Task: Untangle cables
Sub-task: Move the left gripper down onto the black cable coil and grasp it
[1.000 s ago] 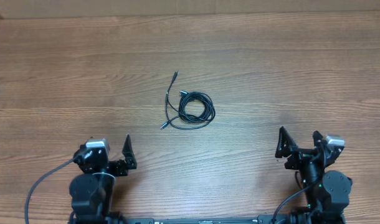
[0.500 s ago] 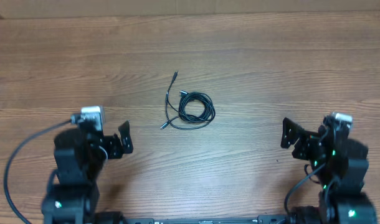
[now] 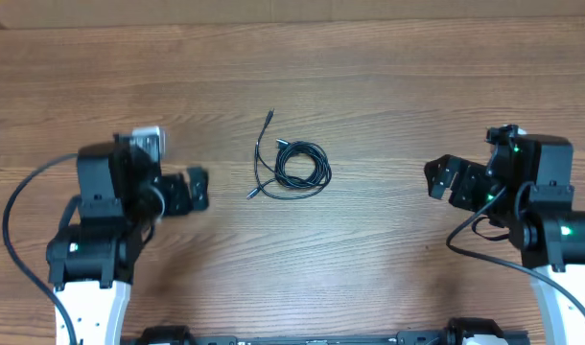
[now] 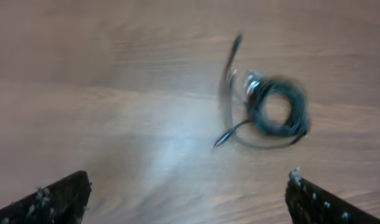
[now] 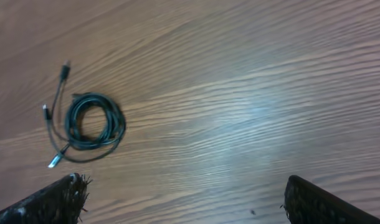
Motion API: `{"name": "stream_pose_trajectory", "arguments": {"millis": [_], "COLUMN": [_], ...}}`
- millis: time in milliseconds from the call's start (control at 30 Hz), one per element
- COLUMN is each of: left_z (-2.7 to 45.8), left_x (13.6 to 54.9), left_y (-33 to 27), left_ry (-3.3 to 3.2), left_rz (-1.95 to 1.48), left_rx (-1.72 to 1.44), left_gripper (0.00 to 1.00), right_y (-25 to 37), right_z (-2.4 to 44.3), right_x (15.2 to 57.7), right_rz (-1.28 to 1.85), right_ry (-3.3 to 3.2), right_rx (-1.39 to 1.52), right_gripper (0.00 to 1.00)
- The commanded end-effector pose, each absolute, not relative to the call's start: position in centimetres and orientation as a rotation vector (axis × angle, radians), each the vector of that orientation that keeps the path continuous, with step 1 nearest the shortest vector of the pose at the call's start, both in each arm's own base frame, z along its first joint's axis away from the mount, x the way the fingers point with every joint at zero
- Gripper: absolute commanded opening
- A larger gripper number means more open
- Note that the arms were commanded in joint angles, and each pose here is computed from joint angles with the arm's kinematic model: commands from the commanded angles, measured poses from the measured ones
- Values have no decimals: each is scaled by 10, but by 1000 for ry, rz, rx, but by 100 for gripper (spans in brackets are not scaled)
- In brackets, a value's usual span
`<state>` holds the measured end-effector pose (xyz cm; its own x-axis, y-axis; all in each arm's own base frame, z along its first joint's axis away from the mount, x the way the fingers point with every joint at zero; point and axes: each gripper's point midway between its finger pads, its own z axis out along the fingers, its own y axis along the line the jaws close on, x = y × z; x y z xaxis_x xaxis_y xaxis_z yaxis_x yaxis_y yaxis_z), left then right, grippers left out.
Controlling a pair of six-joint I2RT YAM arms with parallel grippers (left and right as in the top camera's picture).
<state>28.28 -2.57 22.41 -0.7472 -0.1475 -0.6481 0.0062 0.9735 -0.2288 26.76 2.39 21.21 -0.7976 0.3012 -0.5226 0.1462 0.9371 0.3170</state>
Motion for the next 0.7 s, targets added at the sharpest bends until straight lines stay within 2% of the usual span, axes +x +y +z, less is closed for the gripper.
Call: {"name": "stream_pose_trajectory", "arguments": {"millis": [0, 167, 500, 667], "left_z": [252, 250, 231, 190], "left_x": [308, 338, 367, 373], "left_y": [-57, -79, -135, -165], "left_ry": [2269, 2242, 2462, 2587], "left_rz": [-469, -463, -273, -265], "left_rx": [14, 116, 354, 450], "left_gripper": [100, 100, 100, 99], "right_y": [34, 33, 33, 33], "right_z": [227, 229, 229, 230], "right_x": [273, 275, 275, 276], "right_rz": [424, 420, 419, 419], "right_ry": [2461, 2449, 2449, 2442], "right_rx": [277, 272, 272, 270], "right_gripper": [100, 100, 100, 100]}}
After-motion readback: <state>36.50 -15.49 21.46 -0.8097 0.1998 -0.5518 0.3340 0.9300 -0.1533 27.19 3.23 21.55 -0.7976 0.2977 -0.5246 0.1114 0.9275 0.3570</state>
